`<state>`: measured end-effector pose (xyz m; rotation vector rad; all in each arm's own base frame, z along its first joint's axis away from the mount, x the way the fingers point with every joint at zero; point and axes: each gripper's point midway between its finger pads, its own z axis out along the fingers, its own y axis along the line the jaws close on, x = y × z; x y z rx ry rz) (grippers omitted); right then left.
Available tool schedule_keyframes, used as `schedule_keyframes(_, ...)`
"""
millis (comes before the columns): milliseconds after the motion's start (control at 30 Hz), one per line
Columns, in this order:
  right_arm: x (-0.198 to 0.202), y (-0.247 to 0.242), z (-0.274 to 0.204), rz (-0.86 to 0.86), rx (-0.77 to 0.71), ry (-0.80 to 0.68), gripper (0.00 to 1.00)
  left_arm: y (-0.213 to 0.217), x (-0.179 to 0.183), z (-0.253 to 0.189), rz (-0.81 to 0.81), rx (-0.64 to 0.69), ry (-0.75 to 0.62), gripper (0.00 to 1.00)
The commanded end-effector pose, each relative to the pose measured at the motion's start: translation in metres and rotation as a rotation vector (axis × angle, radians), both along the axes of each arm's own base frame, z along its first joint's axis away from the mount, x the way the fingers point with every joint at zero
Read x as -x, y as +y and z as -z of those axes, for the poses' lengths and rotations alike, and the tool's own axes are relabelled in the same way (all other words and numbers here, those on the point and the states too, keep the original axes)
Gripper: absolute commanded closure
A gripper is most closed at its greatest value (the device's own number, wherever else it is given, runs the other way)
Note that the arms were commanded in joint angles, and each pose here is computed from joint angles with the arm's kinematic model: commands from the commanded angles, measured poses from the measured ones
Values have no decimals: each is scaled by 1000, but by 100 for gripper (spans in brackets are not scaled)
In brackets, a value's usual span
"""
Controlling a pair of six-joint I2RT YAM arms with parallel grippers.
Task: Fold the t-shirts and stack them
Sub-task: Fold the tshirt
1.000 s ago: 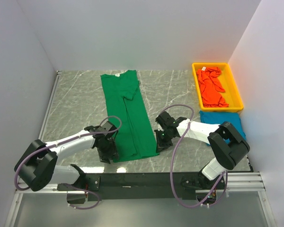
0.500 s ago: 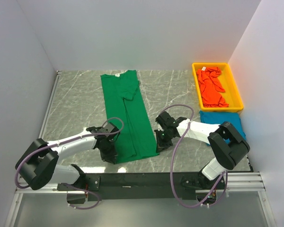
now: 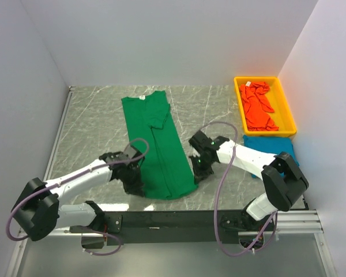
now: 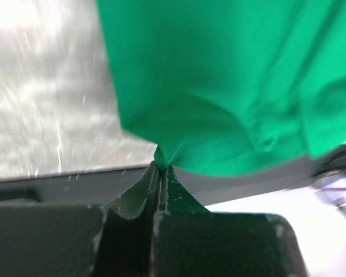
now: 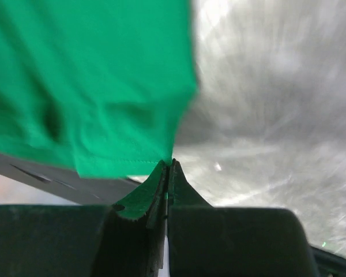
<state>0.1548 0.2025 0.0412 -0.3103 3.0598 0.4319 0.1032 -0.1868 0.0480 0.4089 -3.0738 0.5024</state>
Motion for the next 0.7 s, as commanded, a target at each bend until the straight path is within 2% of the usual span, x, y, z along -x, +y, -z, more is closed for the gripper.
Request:
schedule_keyframes(0, -58, 20, -34, 6, -18, -155, 100, 8, -52, -14, -38, -11, -111, 99)
schedule_keyframes(267, -147, 54, -66, 32, -61, -308, 100, 39, -138, -29, -130, -94, -282, 99)
schedule_keyframes(400, -181, 60, -67, 55, -76, -357, 100, 56, -177, -38, -164, -128, -365, 99)
schedule_keyframes(567, -210, 66, -67, 53, -89, -439, 100, 68, -212, -31, -184, -160, -441, 99)
schedule_keyframes(667, -220, 67, -62, 56, -93, -439, 100, 74, -226, -29, -186, -183, -468, 99)
